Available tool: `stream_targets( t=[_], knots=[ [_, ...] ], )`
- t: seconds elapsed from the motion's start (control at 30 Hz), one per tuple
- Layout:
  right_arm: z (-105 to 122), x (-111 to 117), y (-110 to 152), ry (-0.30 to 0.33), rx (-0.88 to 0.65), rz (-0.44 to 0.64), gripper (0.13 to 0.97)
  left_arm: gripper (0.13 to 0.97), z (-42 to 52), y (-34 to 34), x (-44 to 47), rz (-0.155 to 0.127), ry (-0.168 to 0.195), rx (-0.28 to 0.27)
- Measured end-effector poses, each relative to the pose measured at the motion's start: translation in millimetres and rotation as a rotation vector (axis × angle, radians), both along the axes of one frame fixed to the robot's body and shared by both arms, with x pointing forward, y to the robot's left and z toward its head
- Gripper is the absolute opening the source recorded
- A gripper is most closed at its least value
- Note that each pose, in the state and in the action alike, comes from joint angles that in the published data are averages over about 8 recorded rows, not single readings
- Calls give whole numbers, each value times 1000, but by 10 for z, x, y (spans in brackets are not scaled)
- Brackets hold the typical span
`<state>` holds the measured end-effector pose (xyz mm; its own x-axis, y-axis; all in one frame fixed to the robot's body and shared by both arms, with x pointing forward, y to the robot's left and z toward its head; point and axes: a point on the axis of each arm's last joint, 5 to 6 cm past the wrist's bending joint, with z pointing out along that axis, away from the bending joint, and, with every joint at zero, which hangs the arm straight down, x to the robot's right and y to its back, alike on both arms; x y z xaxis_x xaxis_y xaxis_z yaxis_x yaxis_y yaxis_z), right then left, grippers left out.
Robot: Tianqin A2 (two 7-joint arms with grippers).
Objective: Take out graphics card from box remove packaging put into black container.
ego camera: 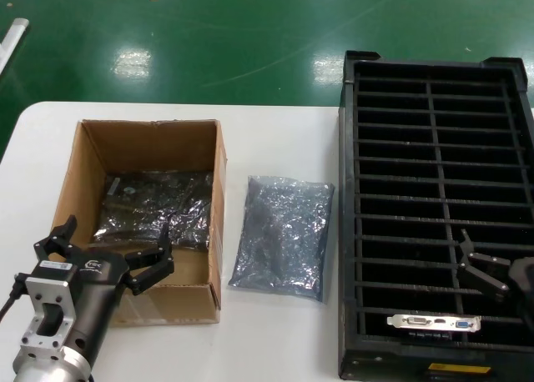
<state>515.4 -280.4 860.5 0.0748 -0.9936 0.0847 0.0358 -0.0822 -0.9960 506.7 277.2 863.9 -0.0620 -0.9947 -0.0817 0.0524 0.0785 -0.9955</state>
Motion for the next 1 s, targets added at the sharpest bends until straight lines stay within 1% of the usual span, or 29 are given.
stream_targets(
  t=[1.0],
  knots=[
    [0, 0, 0, 0, 0, 0, 966, 966, 0, 0, 0, 0, 0, 0]
  ],
)
